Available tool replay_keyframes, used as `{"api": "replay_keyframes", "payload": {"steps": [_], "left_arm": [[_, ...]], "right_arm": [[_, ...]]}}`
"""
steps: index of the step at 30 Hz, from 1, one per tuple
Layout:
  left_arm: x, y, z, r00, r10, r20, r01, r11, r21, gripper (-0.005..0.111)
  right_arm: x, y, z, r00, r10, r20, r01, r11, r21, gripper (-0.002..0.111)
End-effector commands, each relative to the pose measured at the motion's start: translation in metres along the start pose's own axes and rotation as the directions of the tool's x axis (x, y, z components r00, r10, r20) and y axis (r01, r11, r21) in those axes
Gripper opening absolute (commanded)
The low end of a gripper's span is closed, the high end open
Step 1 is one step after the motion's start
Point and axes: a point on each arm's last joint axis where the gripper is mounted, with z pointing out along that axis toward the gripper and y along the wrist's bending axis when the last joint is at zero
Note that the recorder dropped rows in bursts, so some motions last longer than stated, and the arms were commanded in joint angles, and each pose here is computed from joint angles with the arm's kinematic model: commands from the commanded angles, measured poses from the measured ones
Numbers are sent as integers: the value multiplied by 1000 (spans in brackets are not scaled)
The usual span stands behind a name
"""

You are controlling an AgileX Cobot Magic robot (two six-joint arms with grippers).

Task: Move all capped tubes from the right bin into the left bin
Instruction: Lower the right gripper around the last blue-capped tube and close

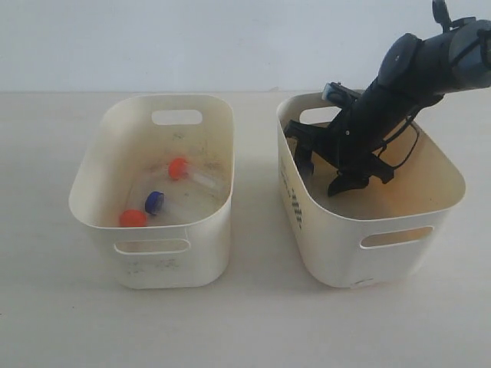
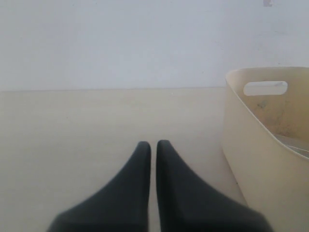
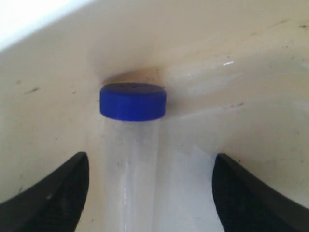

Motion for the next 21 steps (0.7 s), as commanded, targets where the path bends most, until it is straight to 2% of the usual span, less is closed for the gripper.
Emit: {"api": "replay_keyframes", "payload": {"steps": [1, 4, 6, 19, 21], "left_arm": [[-2, 0, 0, 1000, -16, 8, 16, 1000, 1, 4], [-2, 0, 0, 1000, -16, 8, 16, 1000, 1, 4], [-2, 0, 0, 1000, -16, 8, 16, 1000, 1, 4], [-2, 0, 0, 1000, -16, 8, 16, 1000, 1, 4], [-2, 0, 0, 1000, -16, 8, 16, 1000, 1, 4]], "right_arm": [[-1, -6, 9, 1000, -21, -1, 21, 999, 26, 69], [-1, -7, 9, 1000, -27, -1, 27, 999, 31, 68], [-1, -7, 9, 1000, -29, -3, 29, 999, 33, 64], [2, -7, 9, 999, -37, -33, 38, 999, 36, 2], [2, -7, 9, 999, -37, -35, 38, 999, 36, 0]]}}
